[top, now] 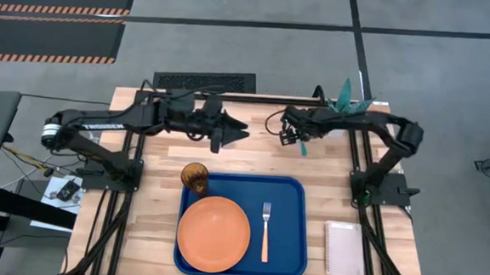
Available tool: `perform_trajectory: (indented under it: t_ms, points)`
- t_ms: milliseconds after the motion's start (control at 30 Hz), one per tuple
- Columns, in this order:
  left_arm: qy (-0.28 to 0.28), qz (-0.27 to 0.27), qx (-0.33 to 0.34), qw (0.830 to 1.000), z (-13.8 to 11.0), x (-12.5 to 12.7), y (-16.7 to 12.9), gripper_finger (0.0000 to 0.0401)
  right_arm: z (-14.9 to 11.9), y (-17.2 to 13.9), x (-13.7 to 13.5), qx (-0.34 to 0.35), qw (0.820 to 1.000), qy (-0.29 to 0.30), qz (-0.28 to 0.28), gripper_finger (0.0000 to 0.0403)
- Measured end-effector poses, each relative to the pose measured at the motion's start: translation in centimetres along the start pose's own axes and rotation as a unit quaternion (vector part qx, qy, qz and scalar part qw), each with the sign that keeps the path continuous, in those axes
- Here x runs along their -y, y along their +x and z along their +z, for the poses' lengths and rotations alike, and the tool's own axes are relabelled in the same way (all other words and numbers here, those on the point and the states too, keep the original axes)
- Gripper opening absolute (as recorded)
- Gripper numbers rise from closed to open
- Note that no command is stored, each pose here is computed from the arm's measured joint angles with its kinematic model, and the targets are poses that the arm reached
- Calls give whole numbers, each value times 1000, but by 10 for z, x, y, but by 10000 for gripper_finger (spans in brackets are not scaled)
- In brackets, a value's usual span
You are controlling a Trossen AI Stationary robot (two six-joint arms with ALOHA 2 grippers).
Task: Pick and place plate/cup/fork/spoon on tray
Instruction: Put the blue spoon on the blue serving tray to the right of the brown fork
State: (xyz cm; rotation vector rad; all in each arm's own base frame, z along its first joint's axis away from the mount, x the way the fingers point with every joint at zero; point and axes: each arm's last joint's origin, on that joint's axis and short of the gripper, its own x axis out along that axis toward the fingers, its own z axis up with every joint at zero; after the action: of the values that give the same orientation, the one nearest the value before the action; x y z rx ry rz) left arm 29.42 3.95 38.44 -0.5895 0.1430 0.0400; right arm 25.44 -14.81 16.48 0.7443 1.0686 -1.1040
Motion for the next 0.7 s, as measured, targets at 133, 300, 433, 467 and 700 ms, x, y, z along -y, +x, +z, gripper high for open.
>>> perform_trajectory:
  t_ms: [133, 300, 433, 467, 700]
  points:
    - [3, 18, 0, 1000, 0, 0, -4, 194, 1, 18, 4, -33, 999, 16, -14, 290]
    - [1, 27, -12, 1000, -3, -1, -4, 194, 4, 33, 6, -59, 998, 26, -10, 279]
    - [0, 33, -18, 999, -5, -3, -2, 194, 5, 44, 8, -91, 995, 35, 0, 232]
    - [0, 34, -17, 999, -5, -3, -3, 194, 6, 45, 9, -95, 995, 37, 4, 214]
    - [-1, 41, -21, 999, -6, -4, -3, 195, 6, 44, 10, -95, 995, 43, 5, 51]
